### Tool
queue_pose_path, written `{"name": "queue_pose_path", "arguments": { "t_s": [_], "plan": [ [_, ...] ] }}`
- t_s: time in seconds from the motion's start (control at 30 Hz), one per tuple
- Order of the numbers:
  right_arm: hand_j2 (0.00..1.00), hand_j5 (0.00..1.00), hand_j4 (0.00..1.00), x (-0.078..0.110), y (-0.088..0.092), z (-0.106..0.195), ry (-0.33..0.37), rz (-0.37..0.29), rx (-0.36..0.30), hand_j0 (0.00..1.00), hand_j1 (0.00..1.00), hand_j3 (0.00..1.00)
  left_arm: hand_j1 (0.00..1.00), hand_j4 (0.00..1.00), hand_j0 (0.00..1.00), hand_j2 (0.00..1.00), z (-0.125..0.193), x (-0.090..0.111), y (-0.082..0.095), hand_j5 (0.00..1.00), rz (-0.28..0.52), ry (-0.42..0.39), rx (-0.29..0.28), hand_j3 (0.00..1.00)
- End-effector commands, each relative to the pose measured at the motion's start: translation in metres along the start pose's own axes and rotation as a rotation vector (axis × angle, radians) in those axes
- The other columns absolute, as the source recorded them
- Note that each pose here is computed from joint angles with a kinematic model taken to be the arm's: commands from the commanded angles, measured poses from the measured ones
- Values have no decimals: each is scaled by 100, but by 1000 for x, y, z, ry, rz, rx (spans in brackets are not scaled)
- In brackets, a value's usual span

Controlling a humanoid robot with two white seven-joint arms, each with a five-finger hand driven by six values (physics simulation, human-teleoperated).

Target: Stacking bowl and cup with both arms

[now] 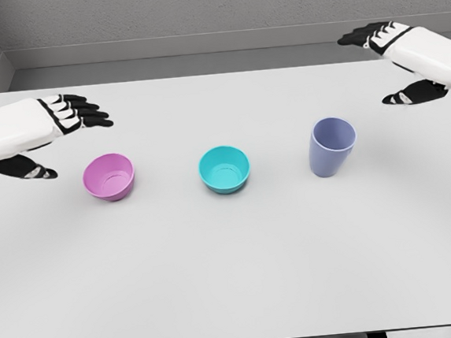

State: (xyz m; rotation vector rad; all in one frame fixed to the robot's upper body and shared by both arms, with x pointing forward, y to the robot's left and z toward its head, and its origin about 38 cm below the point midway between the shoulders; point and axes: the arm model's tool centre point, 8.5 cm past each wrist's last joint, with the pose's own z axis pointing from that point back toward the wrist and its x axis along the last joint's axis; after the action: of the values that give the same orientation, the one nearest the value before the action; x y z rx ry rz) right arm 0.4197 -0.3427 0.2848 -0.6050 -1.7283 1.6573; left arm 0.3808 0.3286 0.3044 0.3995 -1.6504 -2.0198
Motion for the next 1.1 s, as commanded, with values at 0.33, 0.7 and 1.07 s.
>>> {"name": "queue_pose_path", "arguments": {
  "t_s": [0.33,0.7,1.07],
  "plan": [
    [100,100,100,11,1,14,-19,197,136,100,100,100,100,100,100,100,-58,-15,6,100,55,-80,-35,100],
    [100,100,100,-1,53,-31,90,137,169,100,100,100,100,100,100,100,-49,-31,-7,100,-27,10,-157,100],
    [100,100,100,-15,48,-17,108,233,286,100,100,100,100,100,100,100,-58,-36,-41,100,-7,15,-285,100]
  ]
}}
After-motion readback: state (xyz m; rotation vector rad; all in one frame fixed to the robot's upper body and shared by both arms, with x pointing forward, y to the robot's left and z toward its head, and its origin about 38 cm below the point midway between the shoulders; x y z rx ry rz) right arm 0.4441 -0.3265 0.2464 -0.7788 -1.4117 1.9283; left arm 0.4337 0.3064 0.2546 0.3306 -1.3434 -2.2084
